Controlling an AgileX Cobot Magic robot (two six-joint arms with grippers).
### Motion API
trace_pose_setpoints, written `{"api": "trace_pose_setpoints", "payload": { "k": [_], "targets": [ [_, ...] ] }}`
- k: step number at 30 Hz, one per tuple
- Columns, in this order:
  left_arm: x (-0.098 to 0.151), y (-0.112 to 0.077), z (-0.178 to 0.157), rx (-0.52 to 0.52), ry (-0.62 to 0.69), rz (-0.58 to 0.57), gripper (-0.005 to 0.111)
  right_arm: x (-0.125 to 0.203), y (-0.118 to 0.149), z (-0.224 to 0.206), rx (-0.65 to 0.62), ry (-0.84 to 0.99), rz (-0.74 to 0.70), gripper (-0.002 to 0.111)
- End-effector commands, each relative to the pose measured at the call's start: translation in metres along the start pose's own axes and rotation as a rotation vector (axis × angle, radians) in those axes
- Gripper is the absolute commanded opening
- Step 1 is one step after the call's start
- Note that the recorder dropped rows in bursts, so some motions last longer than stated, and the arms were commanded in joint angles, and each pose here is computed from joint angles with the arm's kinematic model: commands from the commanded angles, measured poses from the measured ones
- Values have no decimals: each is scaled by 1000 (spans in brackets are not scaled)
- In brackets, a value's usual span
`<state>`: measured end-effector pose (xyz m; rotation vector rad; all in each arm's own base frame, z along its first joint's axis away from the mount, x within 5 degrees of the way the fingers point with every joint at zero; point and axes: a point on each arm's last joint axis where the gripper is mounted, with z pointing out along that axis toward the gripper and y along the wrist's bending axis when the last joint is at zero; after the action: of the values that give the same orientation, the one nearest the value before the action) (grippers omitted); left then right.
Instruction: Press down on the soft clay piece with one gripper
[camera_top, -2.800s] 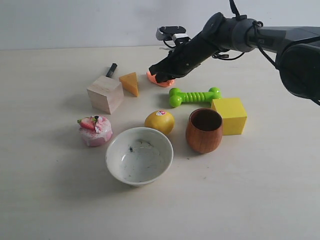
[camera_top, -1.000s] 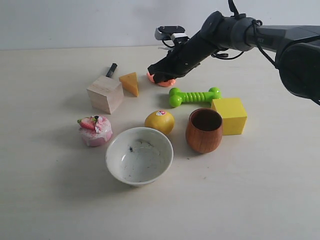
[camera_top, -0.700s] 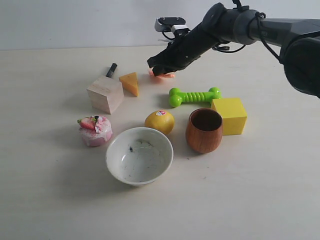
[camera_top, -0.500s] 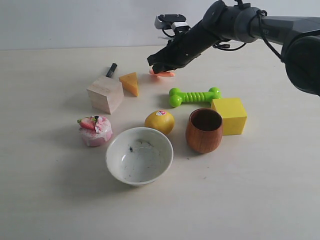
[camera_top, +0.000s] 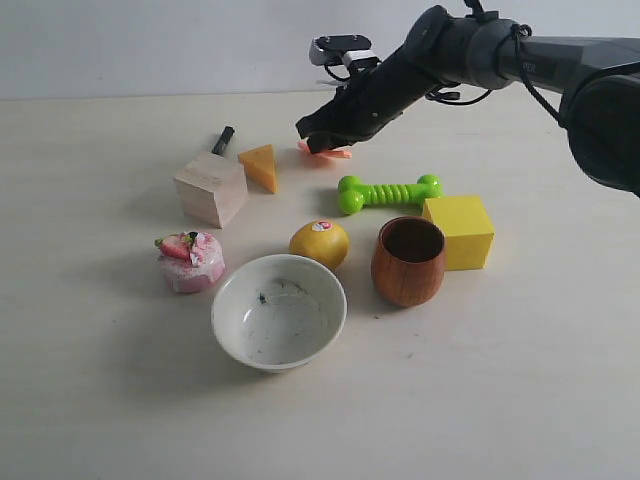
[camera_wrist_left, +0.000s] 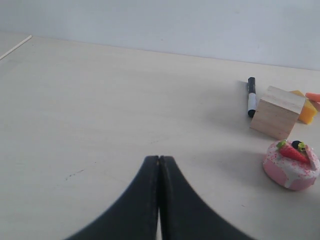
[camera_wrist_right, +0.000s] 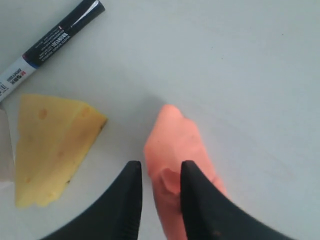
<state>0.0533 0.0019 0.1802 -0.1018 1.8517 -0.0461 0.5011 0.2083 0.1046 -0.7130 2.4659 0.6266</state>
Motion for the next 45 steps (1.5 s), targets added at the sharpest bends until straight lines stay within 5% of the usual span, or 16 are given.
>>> {"api": "trace_pose_setpoints", "payload": {
  "k": [1,7,14,20,23,29,45],
  "targets": [
    [-1,0,0,1,-12,-8,0,11,-2,9,-13,49,8,27],
    [-1,0,0,1,-12,-8,0,11,-2,9,-14,50,9,25],
    [-1,0,0,1,-12,-8,0,13,-3,10,-5,69,-10,2],
    [-1,0,0,1,-12,-8,0,13,-4,10,-2,66,-12,2],
    [-1,0,0,1,-12,-8,0,12,-4,10,1,57,-9,9],
    [-1,0,0,1,-12,-8,0,9,-3,10,-7,20,22,45],
    [-1,0,0,1,-12,-8,0,10,-3,11,-10,27,62,47]
  ]
}}
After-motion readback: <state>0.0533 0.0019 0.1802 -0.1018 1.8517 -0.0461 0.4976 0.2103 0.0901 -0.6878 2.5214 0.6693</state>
